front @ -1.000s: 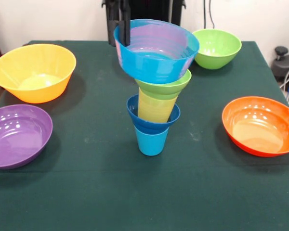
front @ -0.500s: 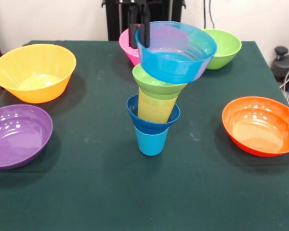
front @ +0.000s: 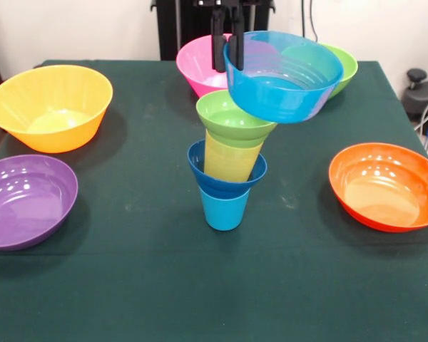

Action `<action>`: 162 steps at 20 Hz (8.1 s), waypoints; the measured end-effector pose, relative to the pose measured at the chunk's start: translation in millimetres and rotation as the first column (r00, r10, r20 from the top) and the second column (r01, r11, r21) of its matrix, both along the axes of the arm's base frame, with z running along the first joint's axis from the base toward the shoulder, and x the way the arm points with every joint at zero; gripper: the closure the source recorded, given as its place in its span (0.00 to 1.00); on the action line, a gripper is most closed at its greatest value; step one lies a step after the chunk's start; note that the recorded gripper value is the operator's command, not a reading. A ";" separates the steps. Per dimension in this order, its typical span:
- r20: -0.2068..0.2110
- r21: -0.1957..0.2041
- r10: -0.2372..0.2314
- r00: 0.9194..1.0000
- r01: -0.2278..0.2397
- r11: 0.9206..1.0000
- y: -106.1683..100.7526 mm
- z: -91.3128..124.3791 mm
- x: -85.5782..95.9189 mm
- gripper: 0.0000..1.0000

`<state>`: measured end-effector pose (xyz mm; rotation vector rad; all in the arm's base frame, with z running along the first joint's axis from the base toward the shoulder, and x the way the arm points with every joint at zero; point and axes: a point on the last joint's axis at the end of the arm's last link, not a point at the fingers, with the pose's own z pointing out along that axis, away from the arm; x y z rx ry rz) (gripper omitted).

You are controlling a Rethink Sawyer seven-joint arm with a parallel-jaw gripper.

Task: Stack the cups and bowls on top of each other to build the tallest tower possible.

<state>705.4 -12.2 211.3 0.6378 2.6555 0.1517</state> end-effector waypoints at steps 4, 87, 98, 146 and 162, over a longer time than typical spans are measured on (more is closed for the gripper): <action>-0.008 0.001 0.003 1.000 -0.003 1.000 2.0 -2.1 -4.3 1.00; 0.066 0.012 -0.048 0.997 0.047 0.999 -35.8 -13.3 -36.3 1.00; 0.120 0.011 -0.047 0.992 0.046 0.999 -36.2 -10.6 -30.1 1.00; 0.093 0.046 -0.044 0.995 0.040 0.998 -30.0 -51.8 -67.6 1.00; 0.094 0.052 -0.055 0.994 0.050 0.997 -34.8 -55.5 -75.0 1.00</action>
